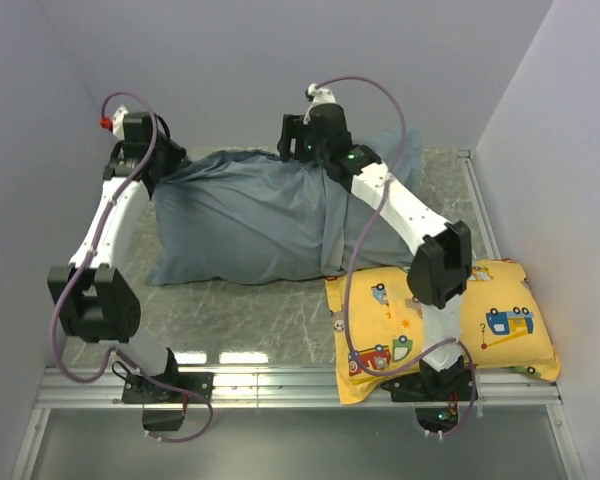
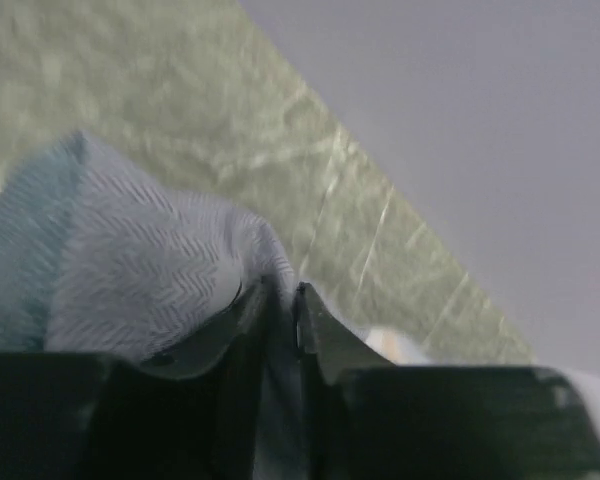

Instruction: Remove the pillowcase from the pillow

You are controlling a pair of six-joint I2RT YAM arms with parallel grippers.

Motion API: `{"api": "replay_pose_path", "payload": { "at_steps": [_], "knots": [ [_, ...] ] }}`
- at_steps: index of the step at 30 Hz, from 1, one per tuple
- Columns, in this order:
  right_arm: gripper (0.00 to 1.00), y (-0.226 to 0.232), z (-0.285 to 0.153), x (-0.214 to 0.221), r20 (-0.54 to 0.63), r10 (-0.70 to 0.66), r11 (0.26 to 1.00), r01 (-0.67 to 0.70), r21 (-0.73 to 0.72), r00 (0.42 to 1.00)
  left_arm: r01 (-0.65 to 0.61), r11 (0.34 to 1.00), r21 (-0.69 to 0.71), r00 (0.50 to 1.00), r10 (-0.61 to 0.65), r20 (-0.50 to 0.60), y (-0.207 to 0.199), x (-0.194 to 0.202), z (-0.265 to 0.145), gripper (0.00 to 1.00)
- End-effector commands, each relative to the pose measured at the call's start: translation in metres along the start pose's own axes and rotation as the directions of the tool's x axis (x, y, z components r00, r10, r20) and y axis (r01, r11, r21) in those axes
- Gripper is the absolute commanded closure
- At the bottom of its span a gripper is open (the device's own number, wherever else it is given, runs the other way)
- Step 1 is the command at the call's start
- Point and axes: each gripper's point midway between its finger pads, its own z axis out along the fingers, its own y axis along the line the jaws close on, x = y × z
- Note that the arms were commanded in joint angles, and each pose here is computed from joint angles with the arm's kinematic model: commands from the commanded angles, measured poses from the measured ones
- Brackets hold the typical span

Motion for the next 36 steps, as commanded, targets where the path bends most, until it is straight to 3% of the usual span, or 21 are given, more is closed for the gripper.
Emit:
{"api": "replay_pose_path", "payload": {
  "at_steps": [1, 4, 7, 13, 19, 22, 25, 27, 30, 31, 34, 36],
  "knots": [
    [0.20, 0.014, -0.071, -0.078, 0.171, -0.012, 1.000, 0.015, -0.016, 0.985, -0.045, 0.998, 0.040, 0.993, 0.040, 0.111, -0.027, -0.048, 0.006, 0.62],
    [0.17, 0.000, -0.096, -0.095, 0.225, -0.004, 1.000, -0.002, 0.028, 0.974, -0.072, 0.993, 0.099, 0.989, 0.057, 0.140, -0.046, -0.061, -0.002, 0.37],
    [0.16, -0.014, -0.122, -0.098, 0.261, 0.004, 0.997, -0.024, 0.071, 0.965, -0.089, 0.985, 0.149, 0.983, 0.063, 0.173, -0.060, -0.072, -0.015, 0.26],
    [0.12, -0.073, -0.151, -0.064, 0.255, 0.038, 0.964, -0.102, 0.244, 0.966, -0.178, 0.947, 0.266, 0.973, 0.129, 0.193, -0.099, -0.064, -0.049, 0.19],
    [0.10, -0.152, -0.132, 0.011, 0.156, 0.171, 0.912, -0.216, 0.348, 0.973, -0.326, 0.868, 0.375, 0.945, 0.308, 0.107, -0.165, 0.041, -0.062, 0.17],
    [0.09, -0.167, -0.115, 0.042, 0.106, 0.242, 0.914, -0.264, 0.310, 0.964, -0.370, 0.819, 0.439, 0.917, 0.399, 0.029, -0.194, 0.115, -0.060, 0.15],
    [0.10, -0.160, -0.097, 0.071, 0.029, 0.310, 0.922, -0.308, 0.232, 0.950, -0.412, 0.787, 0.459, 0.882, 0.471, -0.017, -0.209, 0.164, -0.044, 0.13],
    [0.16, -0.151, -0.088, 0.098, -0.052, 0.344, 0.926, -0.330, 0.181, 0.937, -0.465, 0.763, 0.449, 0.837, 0.544, -0.056, -0.208, 0.208, -0.032, 0.13],
    [0.39, -0.137, -0.083, 0.114, -0.082, 0.381, 0.922, -0.372, 0.106, 0.921, -0.509, 0.745, 0.432, 0.805, 0.589, -0.067, -0.211, 0.232, -0.029, 0.13],
    [0.59, -0.135, -0.083, 0.126, -0.096, 0.392, 0.918, -0.382, 0.107, 0.915, -0.520, 0.745, 0.418, 0.797, 0.599, -0.076, -0.208, 0.240, -0.022, 0.13],
    [0.89, -0.136, -0.083, 0.141, -0.116, 0.404, 0.912, -0.391, 0.120, 0.907, -0.587, 0.736, 0.338, 0.766, 0.640, -0.064, -0.192, 0.249, -0.018, 0.14],
    [0.95, -0.137, -0.083, 0.145, -0.119, 0.409, 0.910, -0.394, 0.129, 0.905, -0.640, 0.719, 0.271, 0.740, 0.672, -0.032, -0.182, 0.250, -0.019, 0.15]
  ]
}}
